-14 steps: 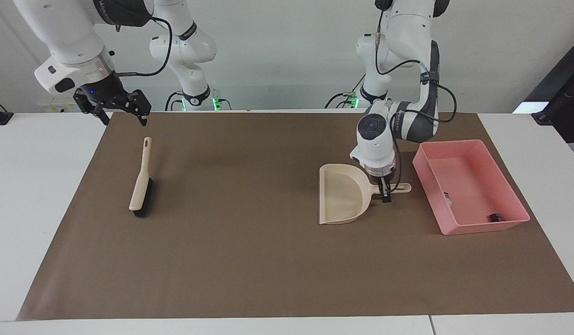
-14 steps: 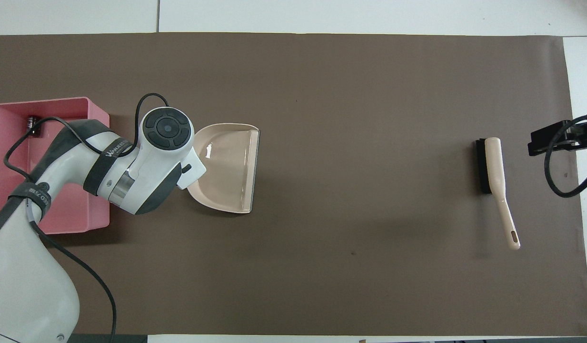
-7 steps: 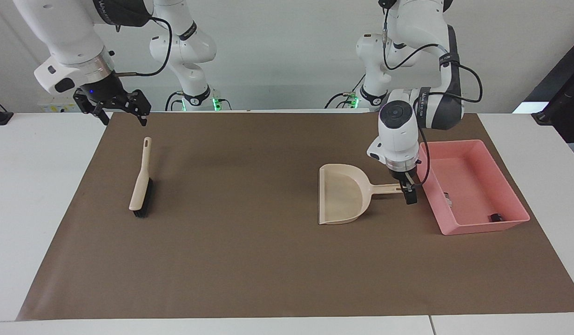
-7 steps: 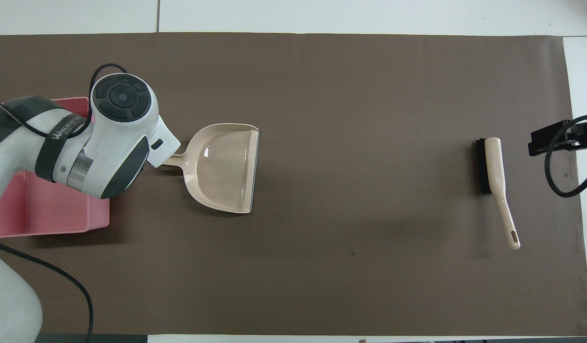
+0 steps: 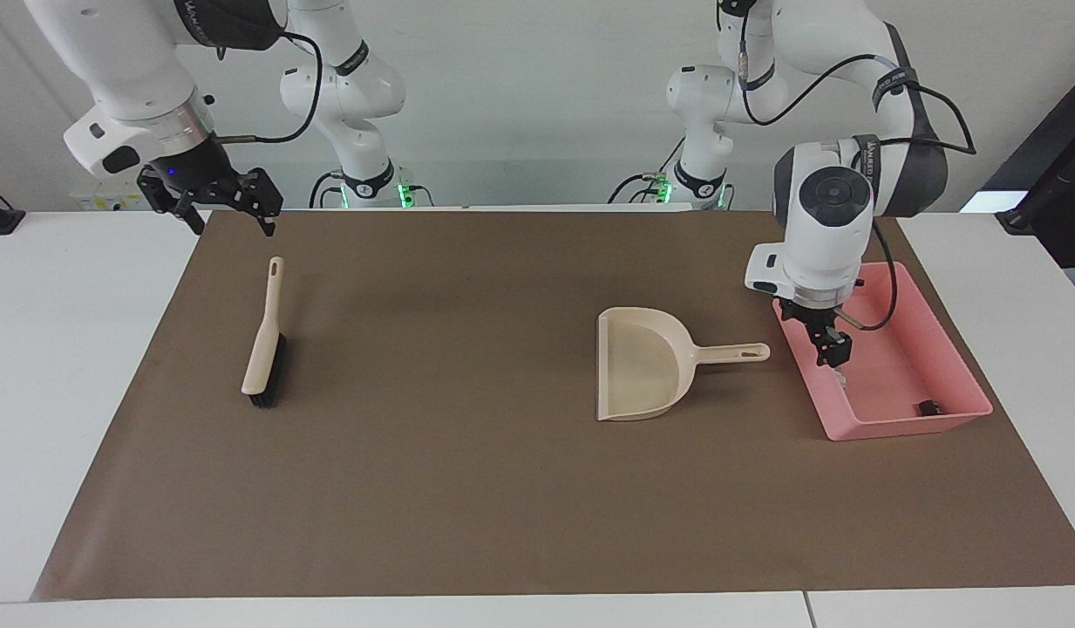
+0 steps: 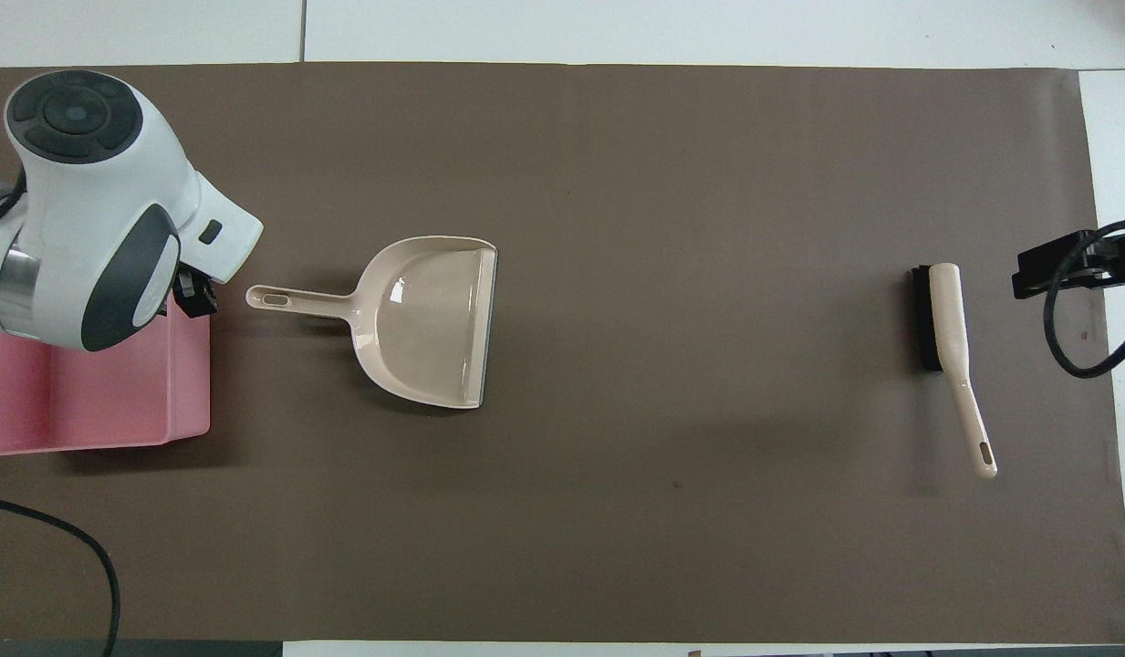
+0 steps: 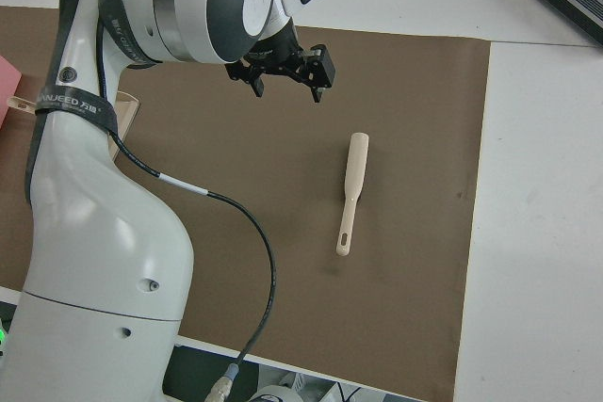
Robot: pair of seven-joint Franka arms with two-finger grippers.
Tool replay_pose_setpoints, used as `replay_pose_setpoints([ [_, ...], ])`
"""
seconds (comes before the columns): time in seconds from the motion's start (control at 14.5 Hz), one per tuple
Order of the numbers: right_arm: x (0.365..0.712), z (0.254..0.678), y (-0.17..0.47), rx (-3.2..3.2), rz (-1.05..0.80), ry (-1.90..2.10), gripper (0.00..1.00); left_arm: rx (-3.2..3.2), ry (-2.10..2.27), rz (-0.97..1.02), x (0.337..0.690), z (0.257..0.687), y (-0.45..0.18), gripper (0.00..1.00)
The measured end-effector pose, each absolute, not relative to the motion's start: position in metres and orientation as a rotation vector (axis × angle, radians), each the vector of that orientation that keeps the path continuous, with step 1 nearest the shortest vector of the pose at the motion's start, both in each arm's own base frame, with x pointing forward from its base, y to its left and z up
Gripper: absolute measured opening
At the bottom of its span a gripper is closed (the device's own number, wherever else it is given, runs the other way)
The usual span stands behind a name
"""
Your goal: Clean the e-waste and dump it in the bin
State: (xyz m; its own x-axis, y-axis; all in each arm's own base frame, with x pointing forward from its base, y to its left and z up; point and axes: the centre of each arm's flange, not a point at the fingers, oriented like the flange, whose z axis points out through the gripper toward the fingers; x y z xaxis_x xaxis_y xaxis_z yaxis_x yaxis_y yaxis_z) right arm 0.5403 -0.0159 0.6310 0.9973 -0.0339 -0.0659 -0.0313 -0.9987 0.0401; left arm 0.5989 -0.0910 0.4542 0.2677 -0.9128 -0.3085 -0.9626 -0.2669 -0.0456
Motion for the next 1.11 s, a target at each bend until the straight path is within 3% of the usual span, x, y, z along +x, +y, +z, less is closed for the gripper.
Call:
replay_pose_setpoints([
  [0.48,0.54,0.631,-0.016,3.1,-0.103,-0.05,1.0,-2.667,1.584,0.376,0.585,0.438,-0.004,0.99],
  [1.11,0.54,0.631,-0.016,3.1,-0.103,-0.05,1.0,-2.912,1.079,0.376,0.541,0.464,-0.004,0.99],
])
